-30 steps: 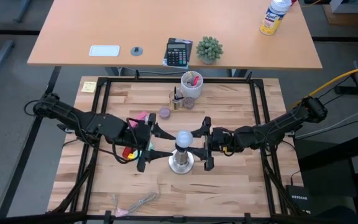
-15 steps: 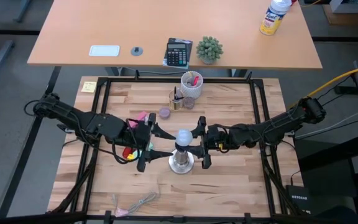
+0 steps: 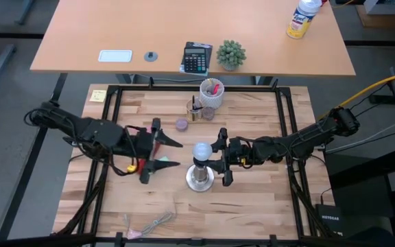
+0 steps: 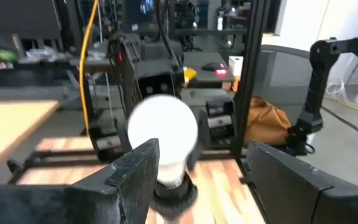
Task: Screw lightbulb
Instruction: Remove the lightbulb from the lamp
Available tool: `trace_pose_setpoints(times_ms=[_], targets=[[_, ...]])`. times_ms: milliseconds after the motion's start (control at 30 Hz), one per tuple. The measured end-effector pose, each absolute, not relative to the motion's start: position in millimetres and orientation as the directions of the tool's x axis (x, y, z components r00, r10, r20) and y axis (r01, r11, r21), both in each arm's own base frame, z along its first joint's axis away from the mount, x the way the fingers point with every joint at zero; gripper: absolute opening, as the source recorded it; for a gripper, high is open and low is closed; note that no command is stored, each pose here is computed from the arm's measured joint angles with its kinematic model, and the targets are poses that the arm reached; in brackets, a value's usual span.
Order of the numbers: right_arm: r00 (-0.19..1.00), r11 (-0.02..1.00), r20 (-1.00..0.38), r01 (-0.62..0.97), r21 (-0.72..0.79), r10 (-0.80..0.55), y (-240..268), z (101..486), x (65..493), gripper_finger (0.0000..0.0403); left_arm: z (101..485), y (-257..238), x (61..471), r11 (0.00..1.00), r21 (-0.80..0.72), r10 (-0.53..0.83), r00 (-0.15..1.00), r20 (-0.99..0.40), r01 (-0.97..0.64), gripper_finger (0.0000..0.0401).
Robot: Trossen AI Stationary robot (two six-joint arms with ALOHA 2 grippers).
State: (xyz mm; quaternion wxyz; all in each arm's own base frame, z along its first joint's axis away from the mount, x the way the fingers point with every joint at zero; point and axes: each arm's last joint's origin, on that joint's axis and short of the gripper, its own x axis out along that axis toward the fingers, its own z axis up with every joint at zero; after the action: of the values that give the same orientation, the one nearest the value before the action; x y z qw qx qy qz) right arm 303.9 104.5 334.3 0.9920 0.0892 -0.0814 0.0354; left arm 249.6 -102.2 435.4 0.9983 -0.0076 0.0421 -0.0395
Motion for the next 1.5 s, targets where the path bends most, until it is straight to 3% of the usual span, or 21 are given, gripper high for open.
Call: trace_pose_setpoints(times_ms=[367, 667, 867, 1133, 1367, 1500], targets=[[0.984, 0.982, 0.169, -0.084, 0.171, 0.055, 104.6, 334.4, 303.9, 0.0179, 395.4, -113.8, 256.4, 0.978, -0.206, -0.065, 0.92, -0.387, -0.018, 0.0237], [0.984, 0.982, 0.169, -0.085, 0.171, 0.055, 104.6, 334.4, 303.9, 0.0179, 356.3, -124.7, 293.6, 0.968, -0.048, 0.202, 0.875, -0.44, -0.247, 0.0237], [0.984, 0.982, 0.169, -0.086, 0.171, 0.057, 104.8, 334.4, 303.8, 0.0179, 345.4, -129.9, 302.5, 0.955, -0.03, 0.253, 0.861, -0.44, -0.295, 0.0237], [0.984, 0.981, 0.169, -0.087, 0.171, 0.058, 104.8, 334.4, 303.8, 0.0179, 366.0, -138.5, 280.2, 0.972, -0.015, 0.211, 0.899, -0.383, -0.235, 0.0237], [0.984, 0.981, 0.169, -0.088, 0.171, 0.058, 104.8, 334.4, 303.8, 0.0179, 396.6, -141.1, 222.1, 0.881, 0.046, 0.47, 0.856, -0.215, -0.471, 0.0237], [0.984, 0.981, 0.169, -0.088, 0.171, 0.058, 104.8, 334.4, 303.8, 0.0179, 372.7, -156.3, 202.4, 0.842, 0.069, 0.539, 0.828, -0.158, -0.535, 0.0237]])
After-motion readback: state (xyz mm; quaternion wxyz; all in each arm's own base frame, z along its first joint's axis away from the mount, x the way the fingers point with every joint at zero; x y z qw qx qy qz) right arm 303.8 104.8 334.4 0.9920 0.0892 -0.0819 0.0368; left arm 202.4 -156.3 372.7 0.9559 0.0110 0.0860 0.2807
